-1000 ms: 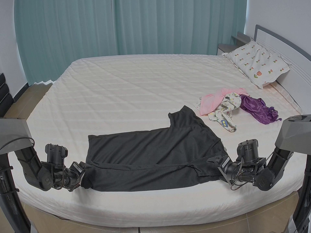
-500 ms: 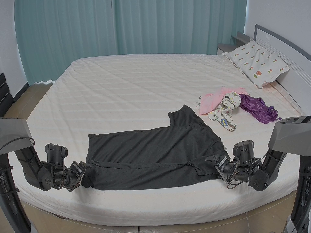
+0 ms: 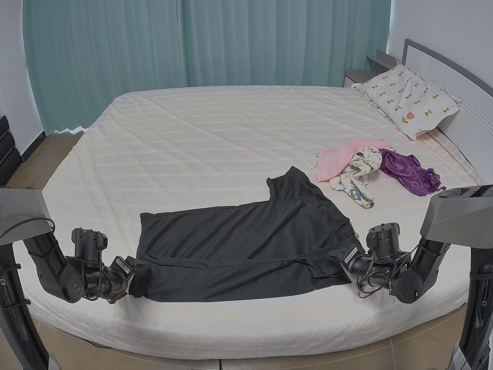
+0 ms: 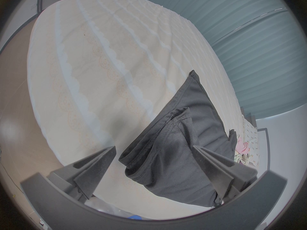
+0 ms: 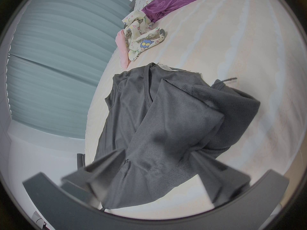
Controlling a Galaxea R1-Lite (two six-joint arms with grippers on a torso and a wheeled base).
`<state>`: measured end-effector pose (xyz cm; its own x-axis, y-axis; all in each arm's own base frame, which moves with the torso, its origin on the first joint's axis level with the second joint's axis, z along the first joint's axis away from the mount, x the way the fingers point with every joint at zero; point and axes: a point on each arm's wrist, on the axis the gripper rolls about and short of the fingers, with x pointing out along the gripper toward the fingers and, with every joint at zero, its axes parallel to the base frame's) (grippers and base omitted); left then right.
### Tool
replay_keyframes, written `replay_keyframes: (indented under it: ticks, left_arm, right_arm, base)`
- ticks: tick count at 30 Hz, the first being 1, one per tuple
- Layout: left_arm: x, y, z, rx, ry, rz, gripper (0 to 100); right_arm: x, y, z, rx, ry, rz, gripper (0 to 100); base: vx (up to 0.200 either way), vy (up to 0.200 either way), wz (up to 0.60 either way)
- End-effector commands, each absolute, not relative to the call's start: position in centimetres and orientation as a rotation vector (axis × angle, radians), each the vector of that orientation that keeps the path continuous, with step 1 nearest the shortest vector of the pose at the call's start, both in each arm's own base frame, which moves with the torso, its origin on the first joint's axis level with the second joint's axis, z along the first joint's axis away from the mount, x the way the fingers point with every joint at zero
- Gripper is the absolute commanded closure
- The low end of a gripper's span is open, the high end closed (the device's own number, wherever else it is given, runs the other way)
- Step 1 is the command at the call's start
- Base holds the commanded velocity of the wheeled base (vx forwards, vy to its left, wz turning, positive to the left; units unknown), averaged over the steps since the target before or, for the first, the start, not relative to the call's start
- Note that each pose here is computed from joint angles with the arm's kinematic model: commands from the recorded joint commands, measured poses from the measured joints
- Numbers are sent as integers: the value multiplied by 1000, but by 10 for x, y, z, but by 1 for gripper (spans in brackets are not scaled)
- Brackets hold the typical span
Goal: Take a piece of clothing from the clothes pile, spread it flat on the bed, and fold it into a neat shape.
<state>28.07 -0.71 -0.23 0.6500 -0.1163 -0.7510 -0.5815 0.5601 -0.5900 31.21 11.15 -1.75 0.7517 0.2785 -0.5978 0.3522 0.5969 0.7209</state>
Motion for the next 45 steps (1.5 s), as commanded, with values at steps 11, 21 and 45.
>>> replay_keyframes:
  ticks: [11,21,45]
  left_arm:
    - [281,-7,-3,-959,843,316,0]
    - [281,-7,-2,-959,842,315,0]
    - [282,-7,-2,-960,839,316,0]
  right_arm:
    - [301,113,-19,927,763,-80,100]
    - [291,107,18,947,705,-32,100]
    - [272,101,23,823,818,-21,0]
  base:
    - [0,0,0]
    - [0,0,0]
    - [0,0,0]
